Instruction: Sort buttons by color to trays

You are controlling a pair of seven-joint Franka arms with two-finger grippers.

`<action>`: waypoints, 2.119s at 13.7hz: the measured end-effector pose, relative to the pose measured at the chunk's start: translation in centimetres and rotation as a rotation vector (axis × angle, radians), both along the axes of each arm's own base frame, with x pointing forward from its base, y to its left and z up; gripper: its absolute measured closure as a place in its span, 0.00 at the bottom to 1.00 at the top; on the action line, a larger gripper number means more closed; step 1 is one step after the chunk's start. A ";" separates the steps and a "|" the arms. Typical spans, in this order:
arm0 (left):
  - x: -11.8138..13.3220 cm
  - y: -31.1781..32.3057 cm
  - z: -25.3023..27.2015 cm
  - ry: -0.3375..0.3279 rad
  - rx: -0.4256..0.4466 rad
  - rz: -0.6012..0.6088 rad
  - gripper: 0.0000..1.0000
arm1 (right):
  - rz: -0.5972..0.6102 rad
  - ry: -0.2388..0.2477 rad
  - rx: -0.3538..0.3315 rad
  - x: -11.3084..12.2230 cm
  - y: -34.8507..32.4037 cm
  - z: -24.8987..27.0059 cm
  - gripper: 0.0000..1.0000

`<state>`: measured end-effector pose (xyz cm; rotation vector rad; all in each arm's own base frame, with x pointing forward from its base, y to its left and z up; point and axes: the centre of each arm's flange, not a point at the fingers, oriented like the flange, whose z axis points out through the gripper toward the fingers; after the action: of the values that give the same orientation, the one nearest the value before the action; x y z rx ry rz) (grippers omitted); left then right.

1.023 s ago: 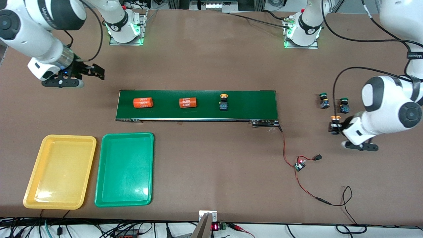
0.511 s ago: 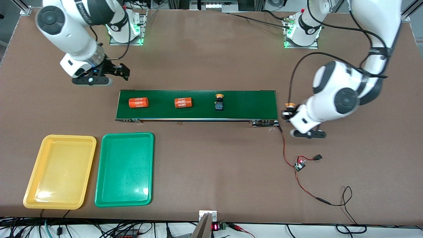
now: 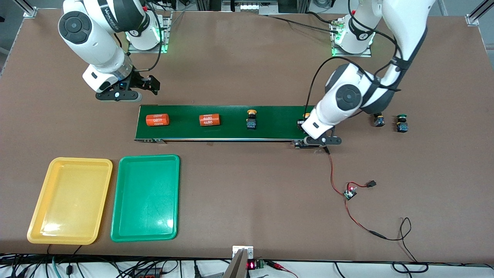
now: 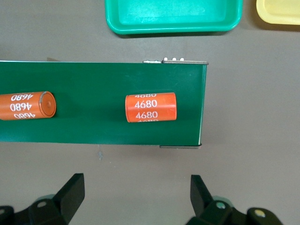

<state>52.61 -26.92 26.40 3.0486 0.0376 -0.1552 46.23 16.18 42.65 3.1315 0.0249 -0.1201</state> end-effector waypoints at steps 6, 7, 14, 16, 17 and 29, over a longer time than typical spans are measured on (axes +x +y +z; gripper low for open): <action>-2.0 -1.2 -2.2 -0.016 0.016 0.040 0.62 | -0.015 0.019 -0.004 -0.1 -0.8 0.1 0.00; -2.0 -1.2 -2.2 -0.015 0.017 0.051 0.52 | -0.018 0.020 -0.004 -0.1 -1.0 0.2 0.00; -0.4 -1.5 -0.1 -0.049 0.004 0.123 0.00 | -0.022 0.012 -0.002 0.2 -1.1 0.0 0.00; 1.0 -1.3 2.0 -0.037 0.025 0.139 0.00 | -0.043 -0.007 0.002 0.3 -0.6 0.0 0.00; 1.9 -0.9 3.4 -0.020 0.047 0.147 0.00 | -0.057 -0.016 0.002 0.4 -0.1 -0.1 0.00; 8.5 24.2 6.5 0.148 0.176 -0.130 0.00 | -0.139 -0.092 0.039 0.1 15.0 -4.6 0.00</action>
<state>61.11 -2.74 32.91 3.2083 -0.1448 -0.4073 46.34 31.21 38.09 3.1719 -0.1935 0.0238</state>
